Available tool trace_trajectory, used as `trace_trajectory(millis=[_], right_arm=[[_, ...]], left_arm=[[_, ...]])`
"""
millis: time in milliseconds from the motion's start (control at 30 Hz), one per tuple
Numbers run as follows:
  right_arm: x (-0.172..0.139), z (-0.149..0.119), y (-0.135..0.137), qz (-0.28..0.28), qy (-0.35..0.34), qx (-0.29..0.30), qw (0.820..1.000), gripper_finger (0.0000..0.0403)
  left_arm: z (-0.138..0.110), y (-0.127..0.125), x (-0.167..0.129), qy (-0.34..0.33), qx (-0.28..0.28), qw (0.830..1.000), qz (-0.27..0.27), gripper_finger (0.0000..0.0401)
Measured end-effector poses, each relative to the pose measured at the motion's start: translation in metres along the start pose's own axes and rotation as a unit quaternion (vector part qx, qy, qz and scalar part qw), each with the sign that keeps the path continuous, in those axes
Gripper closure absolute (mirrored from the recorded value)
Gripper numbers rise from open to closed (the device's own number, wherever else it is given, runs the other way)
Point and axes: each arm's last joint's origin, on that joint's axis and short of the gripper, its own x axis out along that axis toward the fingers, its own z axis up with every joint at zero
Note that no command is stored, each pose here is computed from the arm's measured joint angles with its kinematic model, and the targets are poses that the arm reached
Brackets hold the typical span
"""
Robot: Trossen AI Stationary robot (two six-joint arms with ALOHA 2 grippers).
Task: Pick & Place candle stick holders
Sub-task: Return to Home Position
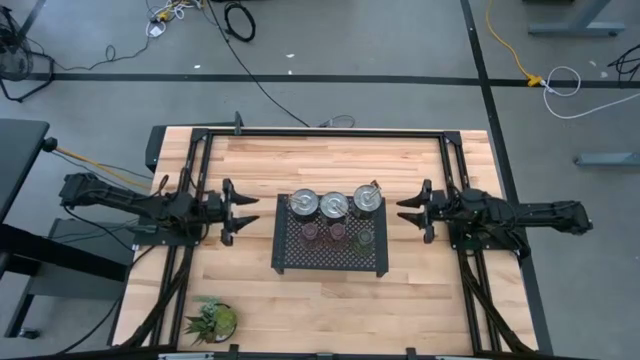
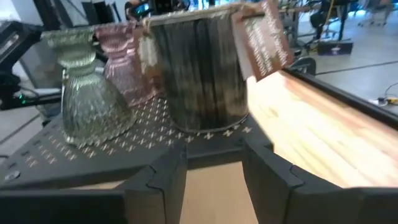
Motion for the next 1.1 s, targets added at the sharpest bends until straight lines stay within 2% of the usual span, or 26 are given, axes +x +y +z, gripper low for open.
trace_trajectory(millis=[267, 400, 1100], right_arm=[[0.0, -0.0014, 0.0006, 0.012, 0.009, 0.012, 1.0, 0.025], [0.0, -0.0014, 0.0005, 0.011, 0.009, 0.013, 1.0, 0.025], [0.0, -0.0014, 0.0005, 0.011, 0.009, 0.012, 1.0, 0.025]], left_arm=[[-0.0003, -0.0003, 0.0, 0.002, -0.094, 0.996, -0.005, 0.0174], [-0.0003, -0.0004, 0.0, 0.002, -0.115, 0.993, -0.005, 0.0174], [-0.0006, -0.0003, -0.0001, 0.002, -0.115, 0.993, -0.005, 0.0174]])
